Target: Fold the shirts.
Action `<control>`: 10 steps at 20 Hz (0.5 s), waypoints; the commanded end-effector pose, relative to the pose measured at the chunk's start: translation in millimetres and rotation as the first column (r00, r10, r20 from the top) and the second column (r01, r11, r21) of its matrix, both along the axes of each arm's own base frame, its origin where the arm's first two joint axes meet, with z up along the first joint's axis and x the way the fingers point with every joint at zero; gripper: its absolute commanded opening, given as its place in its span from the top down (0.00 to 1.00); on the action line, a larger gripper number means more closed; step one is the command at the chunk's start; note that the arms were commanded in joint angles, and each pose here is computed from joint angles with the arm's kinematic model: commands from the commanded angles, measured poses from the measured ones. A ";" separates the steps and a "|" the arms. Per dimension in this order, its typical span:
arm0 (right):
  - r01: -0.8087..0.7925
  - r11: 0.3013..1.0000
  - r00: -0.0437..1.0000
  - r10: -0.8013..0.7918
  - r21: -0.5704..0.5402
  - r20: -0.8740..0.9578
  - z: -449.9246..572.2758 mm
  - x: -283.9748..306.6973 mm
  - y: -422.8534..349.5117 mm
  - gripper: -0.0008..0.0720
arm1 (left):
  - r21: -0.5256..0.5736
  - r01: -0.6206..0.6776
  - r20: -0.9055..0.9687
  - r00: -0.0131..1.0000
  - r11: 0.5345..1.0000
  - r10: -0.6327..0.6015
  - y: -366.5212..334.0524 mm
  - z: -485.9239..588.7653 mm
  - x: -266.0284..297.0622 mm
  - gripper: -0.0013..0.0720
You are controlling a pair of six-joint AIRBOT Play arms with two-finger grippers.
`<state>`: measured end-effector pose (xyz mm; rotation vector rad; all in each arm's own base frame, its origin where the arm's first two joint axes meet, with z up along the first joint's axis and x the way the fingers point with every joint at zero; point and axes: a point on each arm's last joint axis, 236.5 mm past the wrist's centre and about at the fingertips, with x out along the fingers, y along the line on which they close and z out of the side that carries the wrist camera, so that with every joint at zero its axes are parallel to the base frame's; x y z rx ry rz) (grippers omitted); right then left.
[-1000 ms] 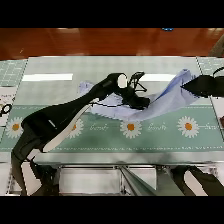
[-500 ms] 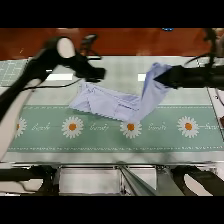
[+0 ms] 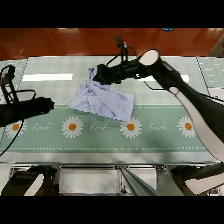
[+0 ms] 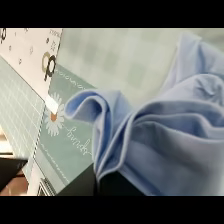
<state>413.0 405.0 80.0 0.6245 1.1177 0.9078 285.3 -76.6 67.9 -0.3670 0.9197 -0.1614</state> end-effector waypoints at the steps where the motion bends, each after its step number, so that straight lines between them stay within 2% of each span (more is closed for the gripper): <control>1: -0.019 0.999 0.997 0.022 0.039 -0.074 -40.1 7.3 45.7 0.96 | -0.067 -0.025 0.013 1.000 0.997 0.026 -4.1 -10.2 -19.2 0.96; 4: -0.007 0.997 0.992 0.017 0.080 -0.128 -55.2 12.5 60.7 0.96 | -0.060 -0.007 -0.020 1.000 0.998 0.006 -6.2 -20.9 -17.3 0.96; 5: -0.010 0.996 0.989 0.023 0.087 -0.149 -60.3 9.3 64.3 0.86 | -0.059 -0.007 -0.035 0.999 0.998 0.005 -6.2 -25.0 -16.5 0.96; 6: -0.027 0.996 0.986 0.041 0.086 -0.163 -64.4 3.5 66.7 0.49 | -0.053 -0.003 -0.041 0.999 0.999 0.001 -5.9 -28.5 -14.3 0.96; 7: -0.073 0.994 0.982 0.087 0.082 -0.170 -65.6 -7.4 67.1 0.42 | -0.051 -0.006 -0.033 0.999 0.999 0.005 -5.2 -29.8 -9.1 0.96; 9: -0.149 0.984 0.964 0.166 0.094 -0.210 -54.5 -18.9 46.4 0.42 | -0.006 -0.015 0.073 0.997 1.000 0.016 7.6 -15.0 19.3 0.96; 10: -0.185 0.978 0.952 0.204 0.101 -0.226 -43.2 -20.5 24.6 0.42 | -0.012 -0.065 0.117 0.991 0.998 0.066 21.5 5.6 36.6 0.96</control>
